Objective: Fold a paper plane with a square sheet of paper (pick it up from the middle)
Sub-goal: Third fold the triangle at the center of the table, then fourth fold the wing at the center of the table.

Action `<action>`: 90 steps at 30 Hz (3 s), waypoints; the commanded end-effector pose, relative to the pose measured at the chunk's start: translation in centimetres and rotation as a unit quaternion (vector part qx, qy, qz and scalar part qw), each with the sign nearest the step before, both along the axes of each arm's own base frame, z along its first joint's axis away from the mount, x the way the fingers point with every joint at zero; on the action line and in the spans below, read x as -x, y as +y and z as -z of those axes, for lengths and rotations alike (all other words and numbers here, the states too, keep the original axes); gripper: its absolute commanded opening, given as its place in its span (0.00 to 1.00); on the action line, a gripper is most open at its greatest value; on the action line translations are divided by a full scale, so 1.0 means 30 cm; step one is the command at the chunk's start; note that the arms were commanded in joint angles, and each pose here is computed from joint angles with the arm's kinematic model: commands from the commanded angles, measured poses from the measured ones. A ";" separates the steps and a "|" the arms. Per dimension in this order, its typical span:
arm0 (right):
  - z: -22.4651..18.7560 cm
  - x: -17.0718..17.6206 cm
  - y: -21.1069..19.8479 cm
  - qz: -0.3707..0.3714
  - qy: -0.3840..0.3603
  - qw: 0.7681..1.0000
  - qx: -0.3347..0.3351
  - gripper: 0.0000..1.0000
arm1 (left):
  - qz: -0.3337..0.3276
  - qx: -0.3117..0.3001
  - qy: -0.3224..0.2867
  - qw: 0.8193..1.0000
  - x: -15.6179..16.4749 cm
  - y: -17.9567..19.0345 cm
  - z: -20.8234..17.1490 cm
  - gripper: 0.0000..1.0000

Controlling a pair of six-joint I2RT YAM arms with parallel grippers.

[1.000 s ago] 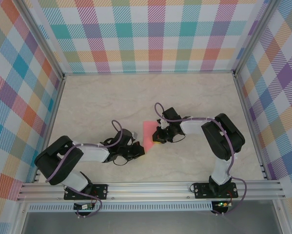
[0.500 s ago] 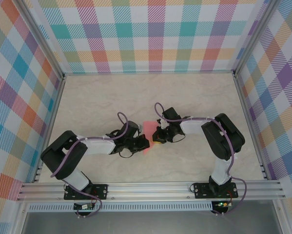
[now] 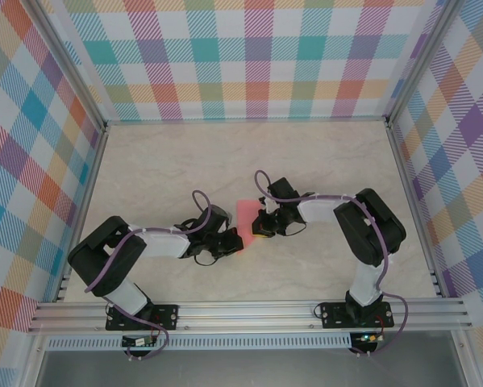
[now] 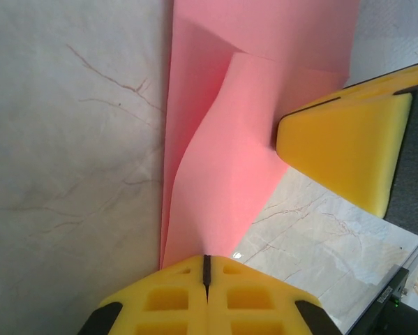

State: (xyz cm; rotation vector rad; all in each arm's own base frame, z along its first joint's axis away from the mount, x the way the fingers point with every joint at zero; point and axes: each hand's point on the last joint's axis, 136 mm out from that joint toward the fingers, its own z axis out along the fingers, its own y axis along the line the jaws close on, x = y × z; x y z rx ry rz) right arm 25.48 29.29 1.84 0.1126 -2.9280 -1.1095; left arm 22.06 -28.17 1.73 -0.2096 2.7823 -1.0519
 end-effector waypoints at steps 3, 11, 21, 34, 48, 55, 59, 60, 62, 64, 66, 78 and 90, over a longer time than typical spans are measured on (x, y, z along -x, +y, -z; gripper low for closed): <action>-0.092 0.020 0.032 -0.038 -0.031 0.998 -0.044 0.01 | -0.003 -0.078 0.048 0.996 0.064 0.099 0.112 0.00; 0.004 0.066 0.038 -0.041 -0.003 0.999 0.000 0.01 | -0.006 -0.082 0.053 0.995 0.063 0.101 0.115 0.00; 0.098 0.026 -0.064 -0.025 -0.009 0.997 0.071 0.00 | -0.015 -0.120 0.086 0.989 0.100 0.150 0.155 0.00; -0.074 -0.125 -0.227 0.073 -0.057 0.995 0.041 0.02 | 0.001 -0.081 0.056 0.995 0.053 0.082 0.085 0.00; -0.168 -0.033 -0.174 0.133 0.018 0.990 -0.046 0.40 | -0.014 -0.094 -0.060 0.994 -0.171 -0.002 -0.126 0.12; -0.127 -0.025 -0.154 0.139 0.044 0.989 -0.033 0.45 | -0.026 -0.135 -0.061 0.989 -0.208 0.018 -0.071 0.03; -0.104 -0.019 -0.134 0.131 0.052 0.990 -0.028 0.45 | -0.026 -0.151 -0.059 0.986 -0.207 0.032 -0.042 0.02; -0.099 -0.017 -0.129 0.128 0.054 0.990 -0.028 0.44 | -0.026 -0.152 -0.058 0.986 -0.208 0.033 -0.038 0.02; -0.092 -0.019 -0.118 0.123 0.055 0.990 -0.028 0.41 | -0.025 -0.156 -0.055 0.986 -0.203 0.037 -0.025 0.01; -0.091 -0.021 -0.108 0.120 0.057 0.991 -0.031 0.39 | -0.025 -0.159 -0.053 0.986 -0.202 0.040 -0.017 0.01; -0.092 -0.024 -0.098 0.116 0.056 0.991 -0.033 0.38 | -0.024 -0.160 -0.052 0.985 -0.199 0.041 -0.011 0.01; -0.088 -0.044 -0.058 0.104 0.062 0.992 -0.044 0.37 | -0.024 -0.162 -0.049 0.985 -0.194 0.046 -0.003 0.01; -0.048 -0.057 -0.070 0.123 0.068 0.990 -0.025 0.37 | -0.026 -0.165 -0.046 0.985 -0.185 0.057 0.008 0.00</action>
